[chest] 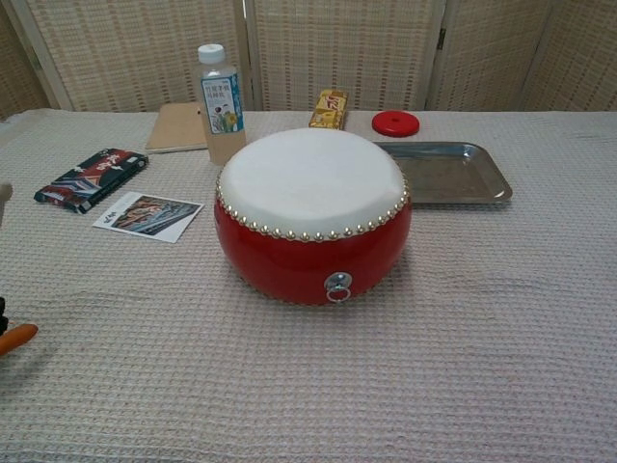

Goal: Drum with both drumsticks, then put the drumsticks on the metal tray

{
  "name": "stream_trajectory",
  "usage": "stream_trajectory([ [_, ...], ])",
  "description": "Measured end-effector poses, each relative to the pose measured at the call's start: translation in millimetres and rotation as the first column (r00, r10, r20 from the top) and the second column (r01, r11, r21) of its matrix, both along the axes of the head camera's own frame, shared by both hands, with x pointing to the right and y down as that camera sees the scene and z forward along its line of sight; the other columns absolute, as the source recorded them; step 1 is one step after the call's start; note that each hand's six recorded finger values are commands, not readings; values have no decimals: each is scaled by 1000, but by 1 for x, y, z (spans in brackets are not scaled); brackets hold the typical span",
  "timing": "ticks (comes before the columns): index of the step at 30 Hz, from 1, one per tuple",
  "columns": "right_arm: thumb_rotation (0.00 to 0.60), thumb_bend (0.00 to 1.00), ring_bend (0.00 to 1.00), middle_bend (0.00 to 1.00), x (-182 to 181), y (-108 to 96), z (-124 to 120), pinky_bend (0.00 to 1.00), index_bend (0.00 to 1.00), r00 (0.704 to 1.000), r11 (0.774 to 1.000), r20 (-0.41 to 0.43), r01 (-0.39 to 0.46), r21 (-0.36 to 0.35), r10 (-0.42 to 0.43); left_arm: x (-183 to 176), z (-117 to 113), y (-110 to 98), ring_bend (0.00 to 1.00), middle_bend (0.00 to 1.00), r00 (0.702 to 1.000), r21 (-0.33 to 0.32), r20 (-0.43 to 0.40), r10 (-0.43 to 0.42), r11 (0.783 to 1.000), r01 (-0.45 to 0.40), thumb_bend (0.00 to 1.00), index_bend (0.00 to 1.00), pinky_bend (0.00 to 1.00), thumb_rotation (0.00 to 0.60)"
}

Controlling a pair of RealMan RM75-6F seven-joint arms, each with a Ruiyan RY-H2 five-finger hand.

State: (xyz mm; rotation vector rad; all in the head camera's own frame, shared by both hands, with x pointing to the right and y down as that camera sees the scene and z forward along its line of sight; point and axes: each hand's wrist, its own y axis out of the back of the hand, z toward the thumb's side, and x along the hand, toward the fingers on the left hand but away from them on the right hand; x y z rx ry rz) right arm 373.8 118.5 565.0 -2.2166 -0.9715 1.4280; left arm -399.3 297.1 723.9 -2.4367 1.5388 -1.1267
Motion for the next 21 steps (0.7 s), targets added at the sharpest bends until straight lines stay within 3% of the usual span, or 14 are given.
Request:
stream_trajectory([
  [4, 600, 861, 1000, 1000, -5, 0, 4, 1000, 1000, 1000, 1000, 2, 18, -16, -18, -12, -12, -15, 1000, 1000, 987, 62, 126, 99, 992, -107, 382, 1000, 1000, 600],
  [9, 600, 862, 1000, 1000, -19, -6, 8, 1000, 1000, 998, 997, 1, 65, -35, -65, -26, -37, -45, 1000, 1000, 929, 122, 309, 201, 961, -249, 426, 1000, 1000, 600],
  [16, 600, 864, 1000, 1000, -54, -22, 27, 1000, 1000, 982, 980, -55, 176, -91, -182, -12, -75, -94, 1000, 1000, 865, 162, 439, 243, 925, -343, 545, 1000, 1000, 600],
  [21, 600, 864, 1000, 1000, -89, -40, 44, 1000, 1000, 971, 967, -57, 222, -124, -230, 7, -86, -125, 1000, 1000, 793, 149, 539, 285, 894, -423, 548, 1000, 1000, 600],
])
